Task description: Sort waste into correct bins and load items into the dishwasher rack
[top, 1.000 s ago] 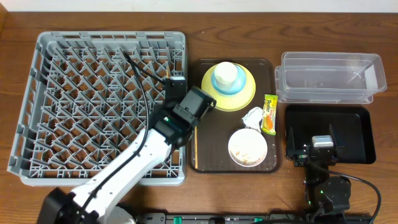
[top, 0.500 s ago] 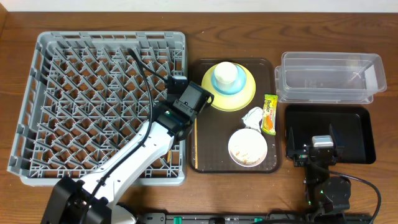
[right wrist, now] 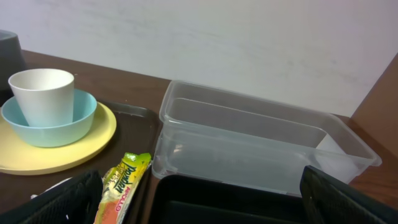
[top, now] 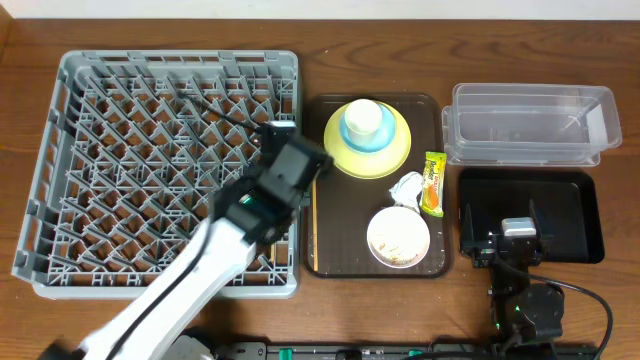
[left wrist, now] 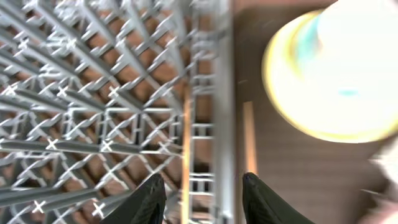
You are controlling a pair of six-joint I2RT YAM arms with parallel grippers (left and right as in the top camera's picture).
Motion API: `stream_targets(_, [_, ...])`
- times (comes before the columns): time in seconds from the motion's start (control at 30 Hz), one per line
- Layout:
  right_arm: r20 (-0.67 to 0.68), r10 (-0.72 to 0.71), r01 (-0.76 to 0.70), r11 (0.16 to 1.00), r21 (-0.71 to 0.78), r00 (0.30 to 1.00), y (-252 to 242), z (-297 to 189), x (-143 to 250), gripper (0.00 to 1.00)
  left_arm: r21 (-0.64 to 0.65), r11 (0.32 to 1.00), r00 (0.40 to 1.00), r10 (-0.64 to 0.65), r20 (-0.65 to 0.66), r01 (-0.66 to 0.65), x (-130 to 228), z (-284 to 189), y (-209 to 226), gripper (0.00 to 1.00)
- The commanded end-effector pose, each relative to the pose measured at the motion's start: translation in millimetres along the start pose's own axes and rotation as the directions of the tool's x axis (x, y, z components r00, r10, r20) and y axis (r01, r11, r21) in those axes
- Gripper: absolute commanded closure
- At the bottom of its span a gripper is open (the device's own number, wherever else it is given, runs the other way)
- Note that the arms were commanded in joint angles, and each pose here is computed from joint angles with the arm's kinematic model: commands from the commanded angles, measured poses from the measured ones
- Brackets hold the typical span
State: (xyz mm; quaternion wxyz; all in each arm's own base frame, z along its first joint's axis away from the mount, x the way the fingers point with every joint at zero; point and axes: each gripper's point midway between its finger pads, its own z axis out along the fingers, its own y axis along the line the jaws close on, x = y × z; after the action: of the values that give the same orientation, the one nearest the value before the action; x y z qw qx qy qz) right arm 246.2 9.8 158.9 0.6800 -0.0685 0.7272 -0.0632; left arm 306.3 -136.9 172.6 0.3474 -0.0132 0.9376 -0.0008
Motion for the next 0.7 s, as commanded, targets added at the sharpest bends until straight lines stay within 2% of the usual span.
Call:
stream_targets(0.0, [-0.005,-0.011,0.011,1.0,0.0,1.0,-0.3,0.1,1.6,0.01,0.177,0.984,1.0,-0.028,0.001,0.027,-2.2,-30.9,-18.4,0.57])
stream_targets(0.1, [-0.005,-0.011,0.011,1.0,0.0,1.0,-0.3,0.1,1.6,0.01,0.246,0.963,0.994,-0.099,-0.04,0.106,3.3,-45.0,-24.1,0.57])
stream_targets(0.27, [-0.005,-0.011,0.011,1.0,0.0,1.0,-0.3,0.1,1.6,0.01,0.186,0.969,0.979,-0.135,-0.154,0.163,31.6,-36.5,-20.7,0.58])
stream_targets(0.47, [-0.005,-0.011,0.011,1.0,0.0,1.0,-0.3,0.1,1.6,0.01,0.163,0.984,0.969,-0.029,-0.244,0.07,71.2,-9.2,-42.9,0.58])
stream_targets(0.67, [-0.005,-0.011,0.011,1.0,0.0,1.0,-0.3,0.1,1.6,0.01,0.056,0.997,0.964,0.06,-0.258,-0.047,93.5,24.2,-49.4,0.58])
